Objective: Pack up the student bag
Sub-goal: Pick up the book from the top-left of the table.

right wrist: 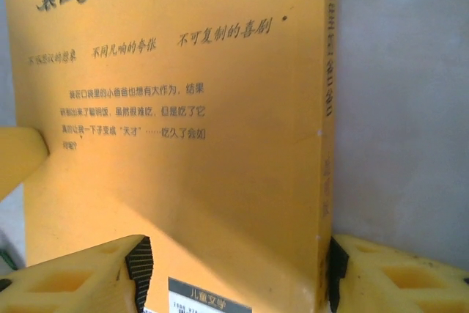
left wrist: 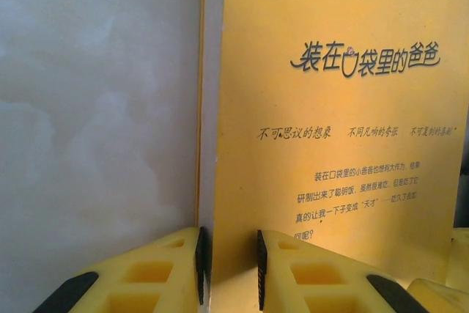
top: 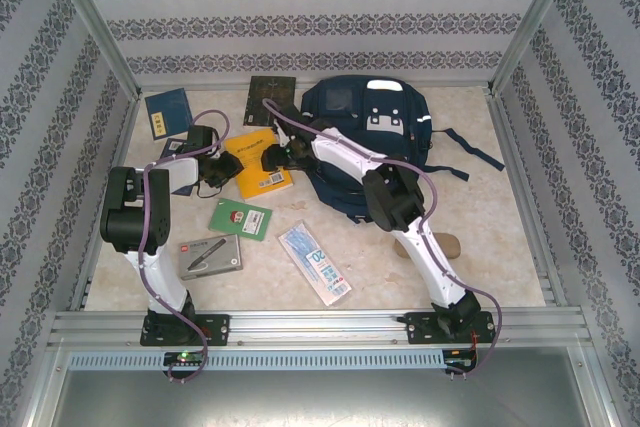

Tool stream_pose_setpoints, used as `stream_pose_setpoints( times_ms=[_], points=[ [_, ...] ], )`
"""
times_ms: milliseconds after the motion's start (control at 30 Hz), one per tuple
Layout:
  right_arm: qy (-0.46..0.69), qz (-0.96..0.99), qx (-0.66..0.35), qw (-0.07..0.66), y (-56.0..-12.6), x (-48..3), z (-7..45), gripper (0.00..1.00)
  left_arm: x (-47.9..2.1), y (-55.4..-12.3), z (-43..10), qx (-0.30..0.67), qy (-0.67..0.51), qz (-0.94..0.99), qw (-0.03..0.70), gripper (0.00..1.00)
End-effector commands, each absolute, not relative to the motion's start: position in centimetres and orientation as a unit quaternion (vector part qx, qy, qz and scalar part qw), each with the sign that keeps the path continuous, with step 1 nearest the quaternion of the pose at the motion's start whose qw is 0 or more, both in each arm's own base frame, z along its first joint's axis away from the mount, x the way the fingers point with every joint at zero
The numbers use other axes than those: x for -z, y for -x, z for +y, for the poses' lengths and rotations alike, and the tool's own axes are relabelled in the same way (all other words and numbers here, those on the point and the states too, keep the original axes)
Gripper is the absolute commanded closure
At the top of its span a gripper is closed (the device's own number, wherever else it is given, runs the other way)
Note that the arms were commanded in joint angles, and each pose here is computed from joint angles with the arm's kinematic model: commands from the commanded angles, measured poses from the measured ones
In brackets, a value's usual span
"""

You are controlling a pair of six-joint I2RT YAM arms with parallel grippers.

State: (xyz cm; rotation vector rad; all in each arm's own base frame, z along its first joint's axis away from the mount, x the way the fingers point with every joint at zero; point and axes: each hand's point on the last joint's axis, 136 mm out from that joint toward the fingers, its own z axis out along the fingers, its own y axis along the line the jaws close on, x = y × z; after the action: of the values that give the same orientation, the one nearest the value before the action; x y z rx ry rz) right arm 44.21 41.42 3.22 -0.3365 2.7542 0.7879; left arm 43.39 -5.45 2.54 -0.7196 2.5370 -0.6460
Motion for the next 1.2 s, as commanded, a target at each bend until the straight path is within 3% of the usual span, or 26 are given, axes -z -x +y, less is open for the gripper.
stream_pose_setpoints(
  times_ms=[0, 167, 300, 400, 500, 667, 900, 1167],
  points=[
    [0.153, 0.889, -0.428, 0.057, -38.7, -6.5, 48.4, 0.41, 1.7, -39.4, -7.7, 0.252, 0.266, 0.923, 0.114, 0.74],
    [0.145, 0.85, -0.499, 0.09, -39.8, -13.4, 48.9, 0.45, 1.0, -39.5, -7.9, 0.261, 0.265, 0.92, 0.121, 0.74],
    [0.138, 0.851, -0.499, 0.088, -40.1, -14.2, 48.4, 0.53, 0.2, -39.6, -7.9, 0.261, 0.263, 0.92, 0.128, 0.74],
    [0.124, 0.861, -0.487, 0.08, -40.4, -12.8, 47.6, 0.81, -0.4, -39.7, -7.8, 0.261, 0.26, 0.92, 0.133, 0.74],
    [0.113, 0.862, -0.488, 0.085, -40.6, -13.0, 47.0, 0.99, -1.6, -39.9, -7.8, 0.262, 0.257, 0.919, 0.144, 0.73],
    [0.115, 0.85, -0.497, 0.134, -41.2, -16.6, 45.6, 1.0, -5.5, -40.9, -8.2, 0.289, 0.259, 0.905, 0.174, 0.46],
    [0.093, 0.814, -0.54, 0.194, -42.1, -23.6, 41.9, 1.0, -11.6, -42.3, -9.8, 0.384, 0.282, 0.85, 0.225, 0.23],
    [0.058, 0.749, -0.621, 0.223, -42.7, -30.1, 37.6, 1.0, -18.8, -44.3, -12.0, 0.534, 0.281, 0.749, 0.273, 0.16]
  ],
)
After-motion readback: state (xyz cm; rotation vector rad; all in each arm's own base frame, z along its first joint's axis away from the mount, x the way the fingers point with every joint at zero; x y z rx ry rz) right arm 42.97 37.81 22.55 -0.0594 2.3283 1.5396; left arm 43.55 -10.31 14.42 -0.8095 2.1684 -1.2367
